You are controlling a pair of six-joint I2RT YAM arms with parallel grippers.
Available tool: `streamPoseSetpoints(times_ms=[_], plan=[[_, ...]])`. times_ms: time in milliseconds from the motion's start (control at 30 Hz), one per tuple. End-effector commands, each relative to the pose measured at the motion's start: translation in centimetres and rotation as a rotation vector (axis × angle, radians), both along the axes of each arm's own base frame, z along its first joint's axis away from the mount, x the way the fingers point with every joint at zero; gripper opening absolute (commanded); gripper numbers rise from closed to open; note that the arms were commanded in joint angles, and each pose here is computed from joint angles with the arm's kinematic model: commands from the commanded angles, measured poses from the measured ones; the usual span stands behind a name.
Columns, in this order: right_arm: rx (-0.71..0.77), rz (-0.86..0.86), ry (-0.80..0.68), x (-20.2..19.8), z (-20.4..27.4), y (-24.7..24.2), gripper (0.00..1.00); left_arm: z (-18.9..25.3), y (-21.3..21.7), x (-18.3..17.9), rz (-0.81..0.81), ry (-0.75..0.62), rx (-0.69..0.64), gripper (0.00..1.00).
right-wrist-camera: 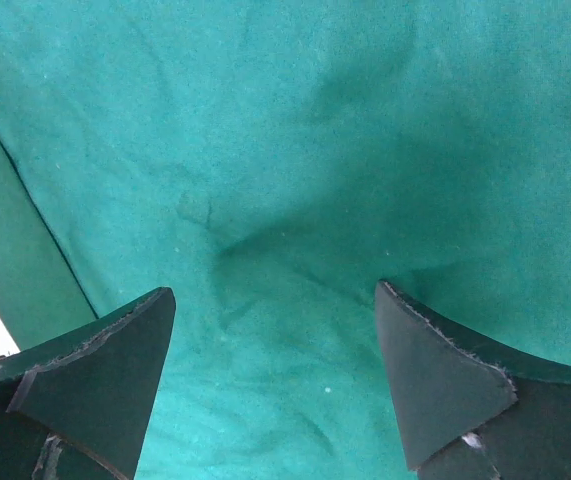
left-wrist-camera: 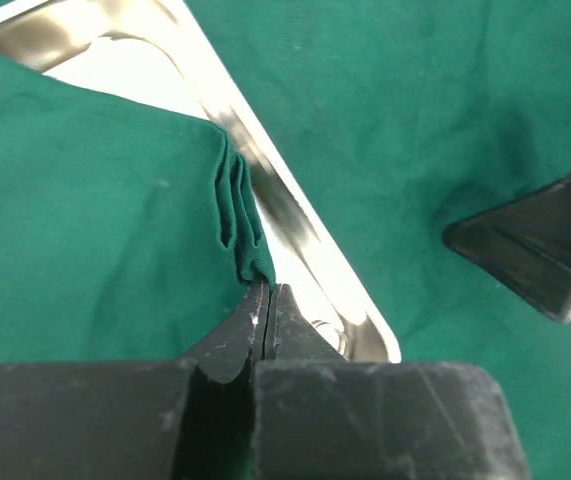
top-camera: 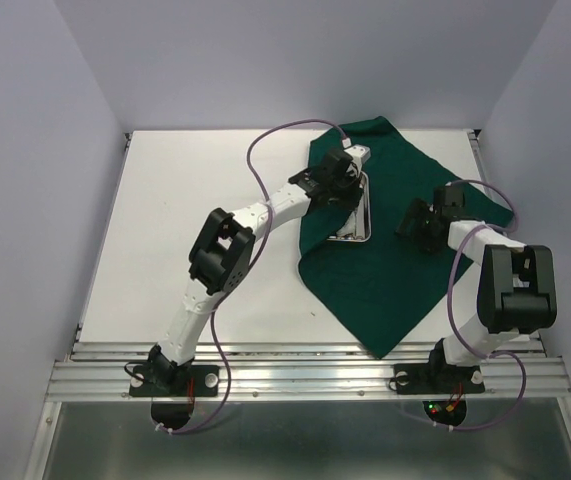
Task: Prepare the surgical pack
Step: Pack the surgical kit at the center of the board.
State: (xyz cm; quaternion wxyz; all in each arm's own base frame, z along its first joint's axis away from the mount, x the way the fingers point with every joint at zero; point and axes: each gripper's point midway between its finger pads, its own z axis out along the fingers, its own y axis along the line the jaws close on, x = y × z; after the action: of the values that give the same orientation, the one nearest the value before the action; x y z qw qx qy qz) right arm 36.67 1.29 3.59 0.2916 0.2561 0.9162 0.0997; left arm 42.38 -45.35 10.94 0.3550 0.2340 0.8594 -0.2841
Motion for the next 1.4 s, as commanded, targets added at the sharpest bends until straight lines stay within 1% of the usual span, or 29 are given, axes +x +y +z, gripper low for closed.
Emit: streamPoseSetpoints(times_ms=[0,33,233,533,733,767,833,867,900,933,967,1000,1033,1100,1133,1233,1300,1333,1367], plan=[[0.018,0.005,-0.039,1.1,-0.2,0.4,0.86,6.3,-3.6,-0.5,-0.086,-0.108,-0.116,0.00],[0.018,0.002,-0.034,1.0,-0.4,0.4,0.85,5.7,-4.3,-1.0,-0.097,-0.100,-0.111,0.00],[0.015,-0.011,-0.015,0.5,-1.1,0.3,0.86,5.7,-6.0,-1.5,-0.097,-0.088,-0.134,0.00],[0.043,0.002,-0.025,0.0,-1.1,0.8,0.85,5.5,-8.0,-0.7,-0.067,-0.050,-0.230,0.00],[0.044,0.001,-0.022,-0.6,-1.4,0.9,0.85,4.6,-8.8,-0.8,-0.078,-0.019,-0.255,0.00],[0.045,0.003,-0.020,-0.7,-1.4,0.9,0.86,4.1,-8.9,-1.0,-0.081,-0.005,-0.249,0.01],[0.043,0.002,-0.027,-0.6,-1.2,0.9,0.85,4.3,-9.0,-1.1,-0.083,-0.001,-0.251,0.10],[0.045,0.004,-0.031,-0.6,-1.0,0.9,0.86,4.6,-9.0,-1.1,-0.089,0.000,-0.255,0.22],[0.045,0.004,-0.033,-0.6,-0.9,0.9,0.85,5.7,-8.9,-1.3,-0.093,-0.009,-0.266,0.27],[0.048,0.006,-0.036,-0.6,-0.8,1.0,0.85,5.7,-9.0,-1.3,-0.094,-0.009,-0.266,0.32],[0.047,0.004,-0.037,-0.6,-0.7,0.9,0.85,7.0,-8.8,-1.4,-0.096,-0.021,-0.278,0.36],[0.048,0.007,-0.048,-0.5,-0.3,1.0,0.85,7.7,-8.8,-1.7,-0.107,-0.028,-0.286,0.46],[0.051,0.008,-0.056,-0.4,0.0,1.0,0.86,9.4,-8.7,-1.9,-0.116,-0.045,-0.304,0.47],[0.059,0.020,-0.075,-0.2,0.7,1.3,0.86,10.9,-8.2,-2.1,-0.120,-0.068,-0.312,0.48],[0.063,0.024,-0.086,0.0,1.0,1.4,0.86,12.8,-8.0,-2.4,-0.124,-0.091,-0.328,0.50],[0.086,0.043,-0.124,0.6,2.3,1.8,0.85,16.2,-6.3,-2.3,-0.096,-0.147,-0.331,0.50],[0.109,0.058,-0.152,1.1,3.1,2.3,0.85,16.4,-4.8,-1.7,-0.048,-0.158,-0.307,0.47],[0.142,0.071,-0.172,1.4,3.7,2.9,0.85,18.1,-2.9,-0.7,0.007,-0.167,-0.324,0.45],[0.160,0.080,-0.185,1.7,4.2,3.2,0.85,18.1,-1.5,0.1,0.054,-0.163,-0.320,0.39]])
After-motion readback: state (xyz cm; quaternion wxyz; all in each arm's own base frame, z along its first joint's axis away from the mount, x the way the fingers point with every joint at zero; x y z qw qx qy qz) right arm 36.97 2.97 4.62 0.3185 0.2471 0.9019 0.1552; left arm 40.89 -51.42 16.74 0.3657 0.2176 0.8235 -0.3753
